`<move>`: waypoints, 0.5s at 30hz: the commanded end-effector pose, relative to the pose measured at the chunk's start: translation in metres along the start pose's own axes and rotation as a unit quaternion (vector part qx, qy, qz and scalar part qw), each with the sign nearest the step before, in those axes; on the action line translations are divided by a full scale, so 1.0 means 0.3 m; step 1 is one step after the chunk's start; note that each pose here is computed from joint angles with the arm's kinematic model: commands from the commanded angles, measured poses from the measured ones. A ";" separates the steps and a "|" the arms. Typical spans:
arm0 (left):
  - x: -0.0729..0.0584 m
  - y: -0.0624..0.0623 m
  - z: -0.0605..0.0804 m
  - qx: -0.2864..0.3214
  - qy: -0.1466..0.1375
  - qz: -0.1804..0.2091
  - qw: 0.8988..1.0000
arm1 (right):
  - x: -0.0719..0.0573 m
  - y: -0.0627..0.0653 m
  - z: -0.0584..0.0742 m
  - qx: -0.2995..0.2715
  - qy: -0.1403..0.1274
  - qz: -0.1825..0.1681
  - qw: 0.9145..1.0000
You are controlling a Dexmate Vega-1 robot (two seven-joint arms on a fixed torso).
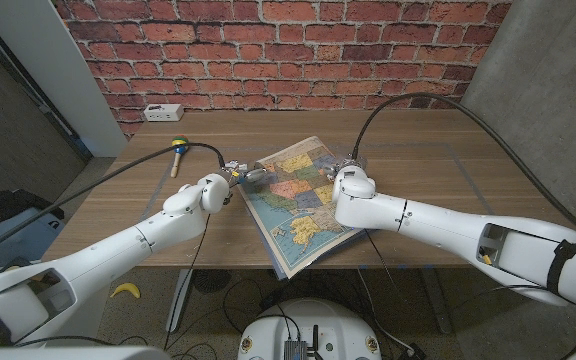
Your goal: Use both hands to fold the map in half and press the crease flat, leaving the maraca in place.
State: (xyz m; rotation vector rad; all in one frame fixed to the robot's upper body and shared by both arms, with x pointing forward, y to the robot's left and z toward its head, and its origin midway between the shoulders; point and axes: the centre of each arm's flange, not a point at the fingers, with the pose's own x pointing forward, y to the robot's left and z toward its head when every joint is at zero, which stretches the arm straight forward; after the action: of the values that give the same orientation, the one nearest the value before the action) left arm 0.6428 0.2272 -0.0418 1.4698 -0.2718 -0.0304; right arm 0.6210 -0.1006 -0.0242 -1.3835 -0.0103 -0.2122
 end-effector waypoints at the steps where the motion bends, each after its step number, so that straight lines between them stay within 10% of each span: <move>1: -0.001 0.004 -0.002 0.000 -0.001 0.003 1.000 | 0.023 0.051 -0.024 0.002 0.015 0.050 0.999; 15: -0.004 0.004 -0.002 -0.001 0.000 0.004 1.000 | -0.027 -0.029 -0.037 0.035 -0.010 -0.029 0.999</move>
State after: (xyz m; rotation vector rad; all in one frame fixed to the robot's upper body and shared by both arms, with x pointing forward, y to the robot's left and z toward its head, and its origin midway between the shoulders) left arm 0.6422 0.2278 -0.0421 1.4683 -0.2748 -0.0293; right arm 0.6244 -0.1071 -0.0314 -1.3573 0.0307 -0.1793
